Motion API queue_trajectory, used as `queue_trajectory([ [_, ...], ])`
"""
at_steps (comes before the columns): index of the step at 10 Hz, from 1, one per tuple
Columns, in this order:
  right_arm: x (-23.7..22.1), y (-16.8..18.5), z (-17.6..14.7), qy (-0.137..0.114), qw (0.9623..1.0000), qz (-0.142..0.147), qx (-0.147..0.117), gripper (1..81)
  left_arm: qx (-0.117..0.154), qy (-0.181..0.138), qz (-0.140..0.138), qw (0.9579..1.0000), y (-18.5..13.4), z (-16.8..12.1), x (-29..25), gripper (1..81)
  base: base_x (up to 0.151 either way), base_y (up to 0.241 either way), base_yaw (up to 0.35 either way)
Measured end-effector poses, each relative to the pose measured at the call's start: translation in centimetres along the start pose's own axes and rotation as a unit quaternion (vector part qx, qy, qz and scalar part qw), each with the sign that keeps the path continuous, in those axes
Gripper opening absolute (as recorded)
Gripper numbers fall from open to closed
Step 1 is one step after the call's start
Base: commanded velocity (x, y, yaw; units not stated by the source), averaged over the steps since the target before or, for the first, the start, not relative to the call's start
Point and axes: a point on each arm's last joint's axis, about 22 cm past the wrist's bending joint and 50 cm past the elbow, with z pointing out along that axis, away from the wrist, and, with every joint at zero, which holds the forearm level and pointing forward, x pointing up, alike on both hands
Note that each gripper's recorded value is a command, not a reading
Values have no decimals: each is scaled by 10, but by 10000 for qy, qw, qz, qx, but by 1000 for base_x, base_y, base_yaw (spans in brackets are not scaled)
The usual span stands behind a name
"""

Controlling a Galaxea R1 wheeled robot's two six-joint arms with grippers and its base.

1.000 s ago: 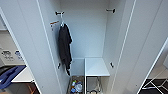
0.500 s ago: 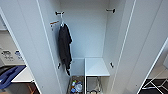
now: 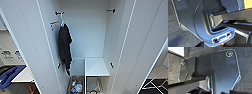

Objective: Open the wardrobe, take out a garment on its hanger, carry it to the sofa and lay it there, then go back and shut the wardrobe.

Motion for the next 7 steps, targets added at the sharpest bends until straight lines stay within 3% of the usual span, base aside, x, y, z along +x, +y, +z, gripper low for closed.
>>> queue_trajectory([
  [2,2,-1,-5,-9,9998,31,177,811,51,391,-344,9986,-23,-10,26,811,0,0,0],
  [5,23,34,-25,74,9997,29,238,811,183,495,-204,9984,-48,-21,41,811,0,0,0],
  [7,31,33,-38,86,9989,51,460,811,199,628,-82,9978,-65,-34,59,811,0,0,0],
])
